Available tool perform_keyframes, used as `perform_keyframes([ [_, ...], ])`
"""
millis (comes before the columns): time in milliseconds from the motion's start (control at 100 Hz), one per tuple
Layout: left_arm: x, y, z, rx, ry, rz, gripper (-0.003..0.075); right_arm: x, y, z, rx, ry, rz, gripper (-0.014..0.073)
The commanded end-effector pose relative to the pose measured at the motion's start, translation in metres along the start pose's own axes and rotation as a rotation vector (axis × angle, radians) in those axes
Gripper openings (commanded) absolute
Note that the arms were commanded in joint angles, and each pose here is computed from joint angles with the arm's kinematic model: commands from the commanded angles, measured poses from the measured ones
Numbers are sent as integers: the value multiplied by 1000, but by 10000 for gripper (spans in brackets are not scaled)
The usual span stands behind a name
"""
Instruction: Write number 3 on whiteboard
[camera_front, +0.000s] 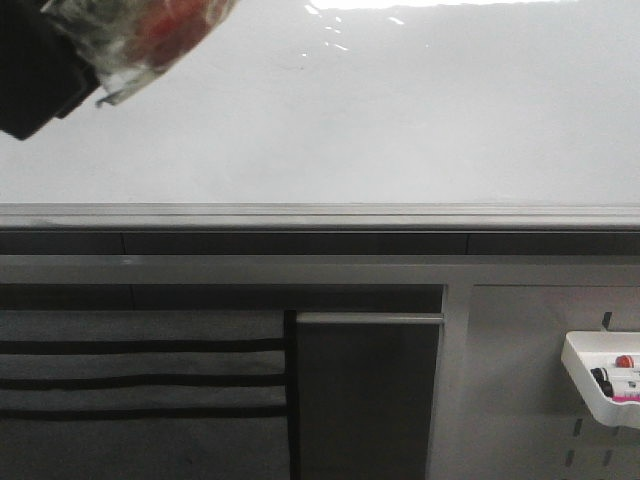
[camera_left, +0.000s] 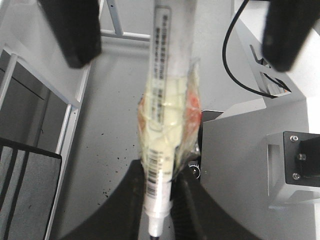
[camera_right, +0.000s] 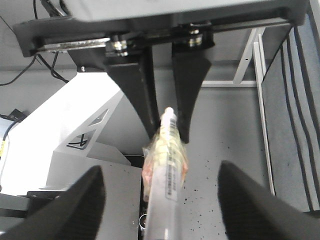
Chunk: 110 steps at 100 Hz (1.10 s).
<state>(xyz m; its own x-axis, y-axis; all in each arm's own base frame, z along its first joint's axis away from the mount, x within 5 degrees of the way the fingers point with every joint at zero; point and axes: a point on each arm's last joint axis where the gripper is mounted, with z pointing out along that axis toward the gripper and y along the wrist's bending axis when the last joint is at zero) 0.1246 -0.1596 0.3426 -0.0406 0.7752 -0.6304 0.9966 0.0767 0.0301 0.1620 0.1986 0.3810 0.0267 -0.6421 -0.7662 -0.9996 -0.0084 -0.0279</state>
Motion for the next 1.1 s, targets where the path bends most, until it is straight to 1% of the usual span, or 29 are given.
perform_keyframes([
  [0, -12, -3, -10, -13, -77, 6, -18, -14, 4, -12, 31, -68, -21, 349],
  [380, -12, -3, -10, -13, -77, 5, -18, -11, -3, -3, 18, -51, -3, 337],
  [440, -12, -3, -10, -13, -77, 5, -18, -12, -3, -4, 17, -51, -4, 308],
  [520, -12, -3, -10, -13, -77, 5, -18, -12, -2, -3, 15, -52, -7, 237],
  [590, -12, -3, -10, -13, -77, 5, -18, -14, 0, -2, 8, -53, -13, 204],
  [730, -12, -3, -10, -13, -77, 5, -18, -16, 4, 1, -5, -54, -28, 203],
  [910, -12, -3, -10, -13, -77, 5, -18, -14, 2, 1, 21, -34, -14, 197],
  [980, -12, -3, -10, -11, -76, 5, -18, -13, 1, 1, 29, -23, 0, 141],
  [1030, -12, -3, -10, -11, -76, 5, -18, -13, 1, 1, 29, -23, 0, 76],
  [1090, -12, -3, -10, -11, -76, 5, -18, -13, 1, 1, 29, -23, 0, 22],
])
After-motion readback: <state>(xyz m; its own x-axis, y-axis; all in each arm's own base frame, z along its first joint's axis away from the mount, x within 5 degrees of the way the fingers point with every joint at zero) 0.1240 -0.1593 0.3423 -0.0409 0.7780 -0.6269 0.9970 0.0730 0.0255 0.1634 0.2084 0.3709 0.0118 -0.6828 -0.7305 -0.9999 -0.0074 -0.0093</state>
